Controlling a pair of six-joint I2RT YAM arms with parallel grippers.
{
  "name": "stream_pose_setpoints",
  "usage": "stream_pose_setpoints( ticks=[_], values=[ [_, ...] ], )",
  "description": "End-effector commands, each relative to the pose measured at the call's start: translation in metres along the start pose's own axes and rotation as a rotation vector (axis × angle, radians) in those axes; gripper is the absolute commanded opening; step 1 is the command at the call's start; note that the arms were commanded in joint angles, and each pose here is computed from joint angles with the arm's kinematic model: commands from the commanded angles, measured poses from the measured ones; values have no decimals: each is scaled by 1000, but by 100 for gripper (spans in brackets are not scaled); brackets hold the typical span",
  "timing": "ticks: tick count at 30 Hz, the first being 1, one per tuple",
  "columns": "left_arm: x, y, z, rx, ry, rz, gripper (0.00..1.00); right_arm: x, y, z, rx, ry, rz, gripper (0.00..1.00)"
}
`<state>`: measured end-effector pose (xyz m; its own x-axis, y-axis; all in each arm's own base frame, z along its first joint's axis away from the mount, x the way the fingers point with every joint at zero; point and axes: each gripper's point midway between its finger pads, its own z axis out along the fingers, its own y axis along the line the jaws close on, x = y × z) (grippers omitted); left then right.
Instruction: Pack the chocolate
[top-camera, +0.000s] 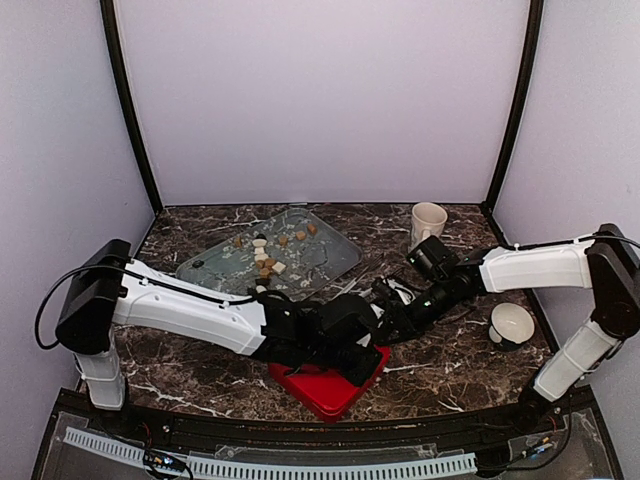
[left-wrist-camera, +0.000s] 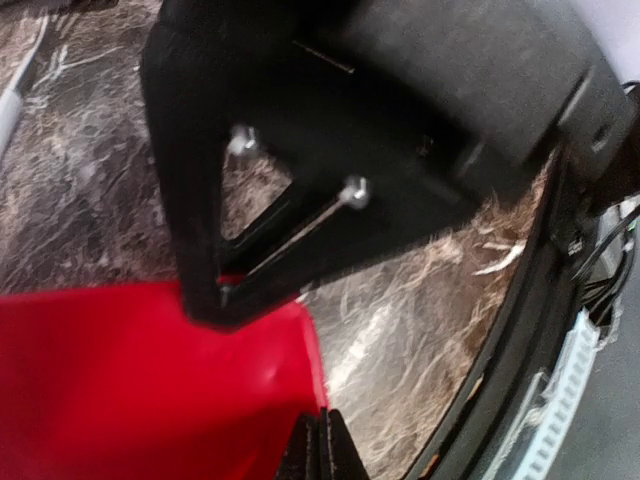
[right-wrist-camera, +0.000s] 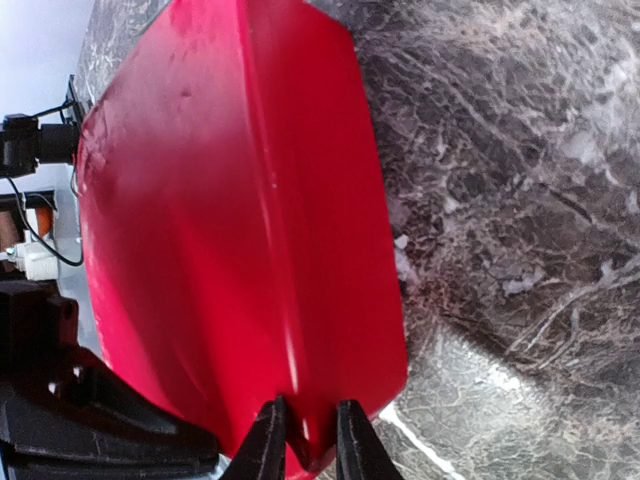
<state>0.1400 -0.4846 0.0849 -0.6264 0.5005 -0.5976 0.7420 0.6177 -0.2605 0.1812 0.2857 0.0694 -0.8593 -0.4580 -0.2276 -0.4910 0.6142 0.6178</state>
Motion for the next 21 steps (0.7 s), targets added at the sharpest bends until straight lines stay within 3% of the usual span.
stream_pose_setpoints(
  ticks=[1, 8, 13, 17, 21],
  values=[
    [58, 5, 26, 31, 185, -74, 0, 71, -36, 12, 114, 230, 167, 17],
    [10, -5, -8, 33, 52, 24, 0, 73, -35, 11, 110, 236, 179, 16],
    [-31, -10, -54, 5, -45, 139, 0, 71, -35, 10, 109, 234, 178, 17],
    [-30, -11, -94, -3, -63, 214, 0, 62, -31, 9, 104, 214, 164, 19],
    [0, -12, -113, 14, -9, 260, 0, 55, -29, 7, 102, 201, 152, 20]
  ],
)
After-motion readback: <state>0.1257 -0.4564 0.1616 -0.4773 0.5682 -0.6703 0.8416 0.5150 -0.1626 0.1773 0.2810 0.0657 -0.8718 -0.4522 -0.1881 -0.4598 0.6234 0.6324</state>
